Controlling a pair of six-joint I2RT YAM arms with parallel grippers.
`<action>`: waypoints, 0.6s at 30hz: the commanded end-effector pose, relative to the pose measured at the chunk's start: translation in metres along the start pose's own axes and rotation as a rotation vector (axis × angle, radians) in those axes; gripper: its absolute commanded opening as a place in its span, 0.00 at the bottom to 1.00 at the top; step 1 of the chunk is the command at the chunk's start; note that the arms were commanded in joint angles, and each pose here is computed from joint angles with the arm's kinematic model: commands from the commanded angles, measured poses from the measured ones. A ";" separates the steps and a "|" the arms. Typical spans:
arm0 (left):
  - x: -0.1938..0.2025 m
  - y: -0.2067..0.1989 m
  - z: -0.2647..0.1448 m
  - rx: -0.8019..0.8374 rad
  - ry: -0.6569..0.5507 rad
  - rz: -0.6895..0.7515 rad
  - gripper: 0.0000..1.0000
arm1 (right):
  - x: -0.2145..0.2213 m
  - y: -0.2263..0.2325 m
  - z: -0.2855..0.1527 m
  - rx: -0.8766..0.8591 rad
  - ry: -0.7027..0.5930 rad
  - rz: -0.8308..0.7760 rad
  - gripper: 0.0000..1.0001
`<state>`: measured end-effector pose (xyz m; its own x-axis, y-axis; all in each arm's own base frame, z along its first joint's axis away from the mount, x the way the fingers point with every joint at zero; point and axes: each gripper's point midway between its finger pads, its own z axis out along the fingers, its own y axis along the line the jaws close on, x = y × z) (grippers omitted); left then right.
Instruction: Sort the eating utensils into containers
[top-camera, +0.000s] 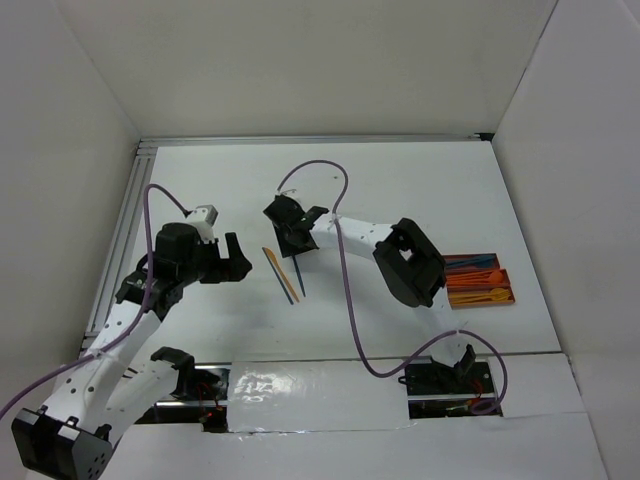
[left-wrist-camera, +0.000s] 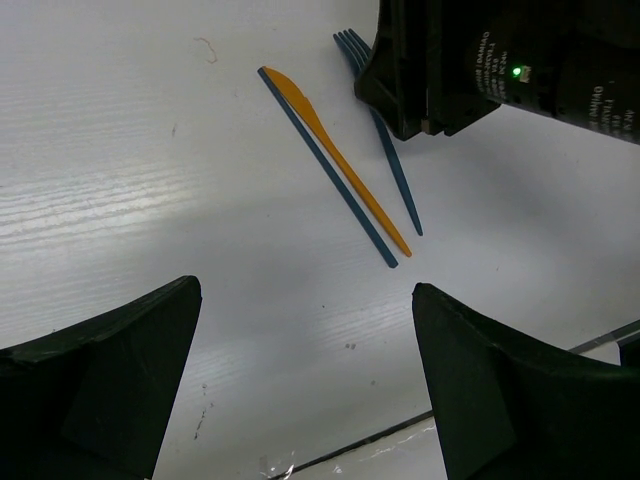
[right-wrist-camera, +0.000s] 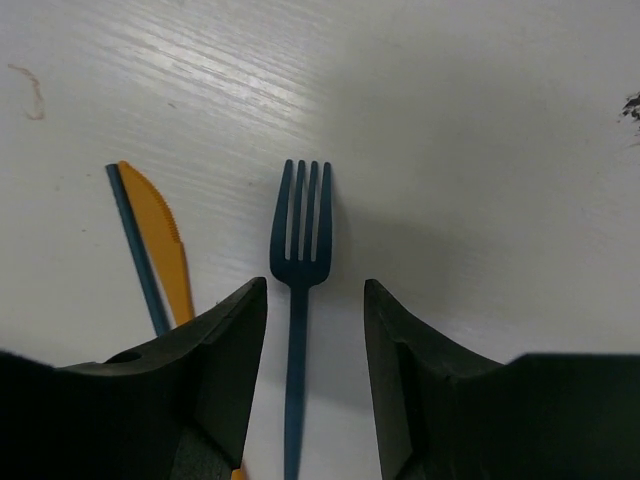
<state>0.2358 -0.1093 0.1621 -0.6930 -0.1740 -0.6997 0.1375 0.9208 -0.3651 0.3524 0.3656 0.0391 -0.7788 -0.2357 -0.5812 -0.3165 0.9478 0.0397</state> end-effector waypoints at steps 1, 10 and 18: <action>-0.019 -0.008 -0.009 0.024 -0.070 0.021 1.00 | 0.005 -0.002 0.004 0.029 0.009 -0.017 0.50; -0.020 -0.007 -0.008 0.021 -0.072 0.027 1.00 | 0.028 -0.006 0.023 0.043 0.050 0.009 0.00; -0.018 -0.006 -0.008 0.018 -0.069 0.030 1.00 | -0.011 -0.077 -0.025 0.163 0.018 0.279 0.00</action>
<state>0.2352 -0.1089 0.1656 -0.6824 -0.1760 -0.7094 0.1427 0.9198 -0.3655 0.3549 0.3433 0.0223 -0.8315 -0.1330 -0.5393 -0.1924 0.9798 0.0550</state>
